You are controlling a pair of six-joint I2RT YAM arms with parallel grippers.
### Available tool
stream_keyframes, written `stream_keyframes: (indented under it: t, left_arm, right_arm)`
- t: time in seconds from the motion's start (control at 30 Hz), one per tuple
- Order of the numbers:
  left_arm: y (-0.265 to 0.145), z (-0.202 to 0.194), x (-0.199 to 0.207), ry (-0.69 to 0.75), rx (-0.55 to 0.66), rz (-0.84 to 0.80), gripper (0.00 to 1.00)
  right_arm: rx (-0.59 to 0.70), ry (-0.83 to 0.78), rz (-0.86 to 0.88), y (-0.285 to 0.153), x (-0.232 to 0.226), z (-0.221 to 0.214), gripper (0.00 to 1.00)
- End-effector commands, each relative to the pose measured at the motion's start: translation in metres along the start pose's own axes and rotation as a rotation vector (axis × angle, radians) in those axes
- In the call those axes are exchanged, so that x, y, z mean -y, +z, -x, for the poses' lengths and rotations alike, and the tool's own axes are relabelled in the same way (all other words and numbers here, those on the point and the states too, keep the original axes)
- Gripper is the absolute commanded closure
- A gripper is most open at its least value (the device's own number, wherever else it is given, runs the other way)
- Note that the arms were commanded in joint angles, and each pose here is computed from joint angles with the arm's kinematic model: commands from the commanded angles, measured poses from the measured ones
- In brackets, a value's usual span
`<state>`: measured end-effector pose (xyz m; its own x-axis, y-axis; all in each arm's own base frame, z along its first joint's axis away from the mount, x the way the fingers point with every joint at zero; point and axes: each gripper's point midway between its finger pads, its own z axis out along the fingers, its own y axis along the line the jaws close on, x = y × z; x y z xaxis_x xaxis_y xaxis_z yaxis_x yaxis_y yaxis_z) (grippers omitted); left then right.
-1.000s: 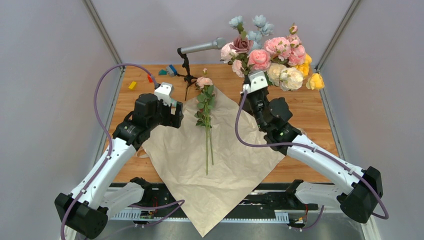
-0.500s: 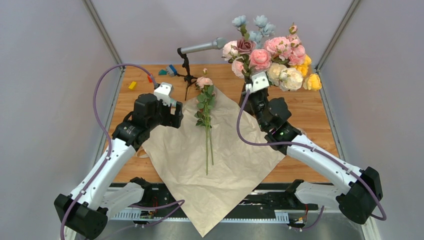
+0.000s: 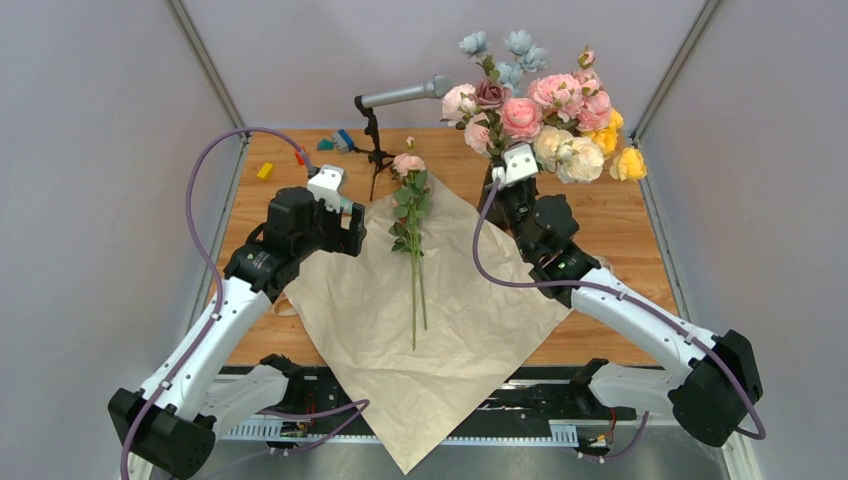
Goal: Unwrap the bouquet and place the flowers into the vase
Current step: Insert the fake flower into the vase.
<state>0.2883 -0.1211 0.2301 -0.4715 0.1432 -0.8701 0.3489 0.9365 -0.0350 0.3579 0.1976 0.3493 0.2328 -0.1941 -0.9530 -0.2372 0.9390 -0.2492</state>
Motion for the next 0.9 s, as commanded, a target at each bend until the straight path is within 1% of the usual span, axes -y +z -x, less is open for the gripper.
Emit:
stream_keyframes:
  t: [0.0,0.87]
  left_arm:
    - [-0.004,0.007,-0.002,0.007,0.036,0.002,0.00]
    - [-0.002,0.006,0.000,0.006,0.028,-0.006,0.00]
  right_arm:
    - [0.015,0.033,-0.003,0.003,0.001,-0.002,1.00]
    - [-0.049,0.043,-0.014,0.011,0.005,-0.042,1.00]
